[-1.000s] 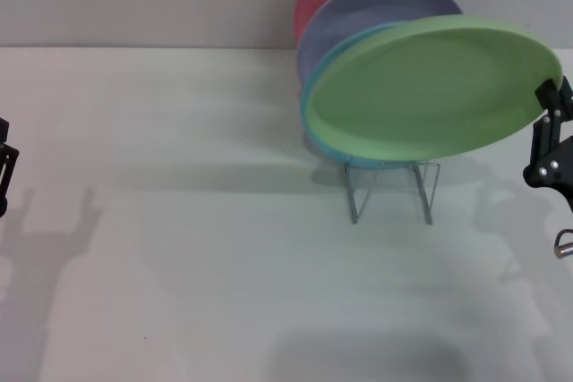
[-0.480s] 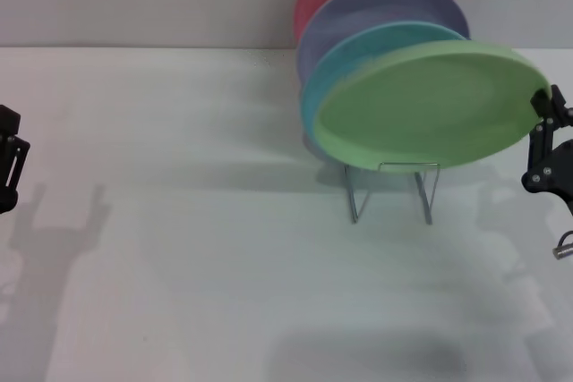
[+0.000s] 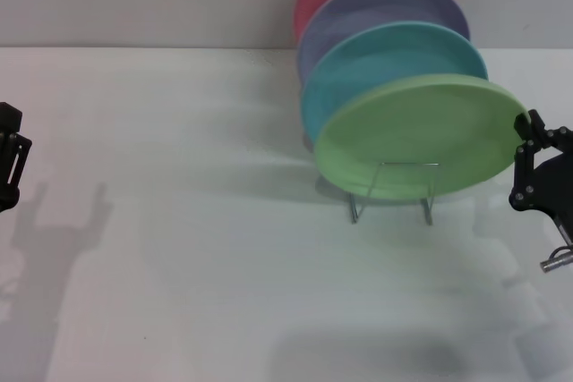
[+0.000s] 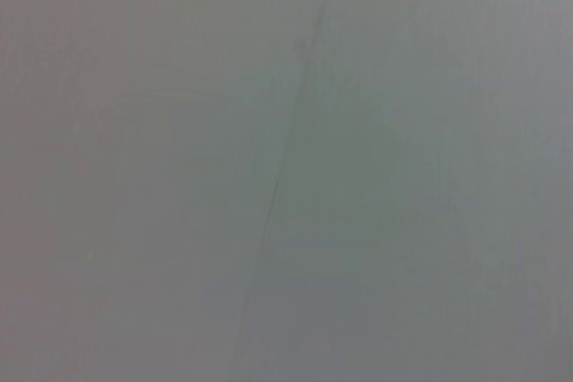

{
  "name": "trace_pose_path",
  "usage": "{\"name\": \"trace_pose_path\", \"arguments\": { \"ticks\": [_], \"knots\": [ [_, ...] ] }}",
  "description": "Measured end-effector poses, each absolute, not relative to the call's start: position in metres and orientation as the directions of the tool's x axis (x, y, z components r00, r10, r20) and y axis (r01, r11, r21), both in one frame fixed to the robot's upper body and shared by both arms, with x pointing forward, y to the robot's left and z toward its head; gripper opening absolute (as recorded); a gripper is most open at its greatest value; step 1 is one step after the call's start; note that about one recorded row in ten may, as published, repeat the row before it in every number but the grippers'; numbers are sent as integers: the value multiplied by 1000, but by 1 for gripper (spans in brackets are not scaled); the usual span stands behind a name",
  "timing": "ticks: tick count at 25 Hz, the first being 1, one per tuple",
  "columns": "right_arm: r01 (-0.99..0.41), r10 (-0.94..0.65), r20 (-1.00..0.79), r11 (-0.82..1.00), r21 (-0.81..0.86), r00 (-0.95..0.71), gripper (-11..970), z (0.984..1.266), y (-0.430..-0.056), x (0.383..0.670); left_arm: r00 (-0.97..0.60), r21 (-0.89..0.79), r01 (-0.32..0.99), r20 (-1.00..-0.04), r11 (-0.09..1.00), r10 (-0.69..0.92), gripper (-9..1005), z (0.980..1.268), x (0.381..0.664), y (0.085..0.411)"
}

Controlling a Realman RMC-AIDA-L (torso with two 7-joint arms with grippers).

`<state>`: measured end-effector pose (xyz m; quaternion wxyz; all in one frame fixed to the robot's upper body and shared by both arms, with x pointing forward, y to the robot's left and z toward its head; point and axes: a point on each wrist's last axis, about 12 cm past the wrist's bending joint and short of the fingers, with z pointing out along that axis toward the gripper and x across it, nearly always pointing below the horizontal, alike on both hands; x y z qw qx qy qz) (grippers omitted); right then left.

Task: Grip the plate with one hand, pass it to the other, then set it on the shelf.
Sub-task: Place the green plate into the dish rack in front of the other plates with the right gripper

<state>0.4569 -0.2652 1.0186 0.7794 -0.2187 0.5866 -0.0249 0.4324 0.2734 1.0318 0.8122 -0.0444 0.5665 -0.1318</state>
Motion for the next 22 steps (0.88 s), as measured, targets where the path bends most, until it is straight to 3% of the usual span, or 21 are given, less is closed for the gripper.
{"name": "trace_pose_path", "arguments": {
  "ticks": [9,16,22],
  "knots": [
    [-235,-299,-914,901,-365,274,17,1014,-263,458,325,-221,169,-907,960,-266,836,1033,434,274],
    [-257,-281,-921,900,-351,271,121,1013,-261,458,330,-223,171,-905,960,-269,836,1033,434,274],
    [-247,-123,-935,945,-212,334,210,1023,-274,439,336,-217,167,-905,962,-262,836,1034,435,276]
  ]
}}
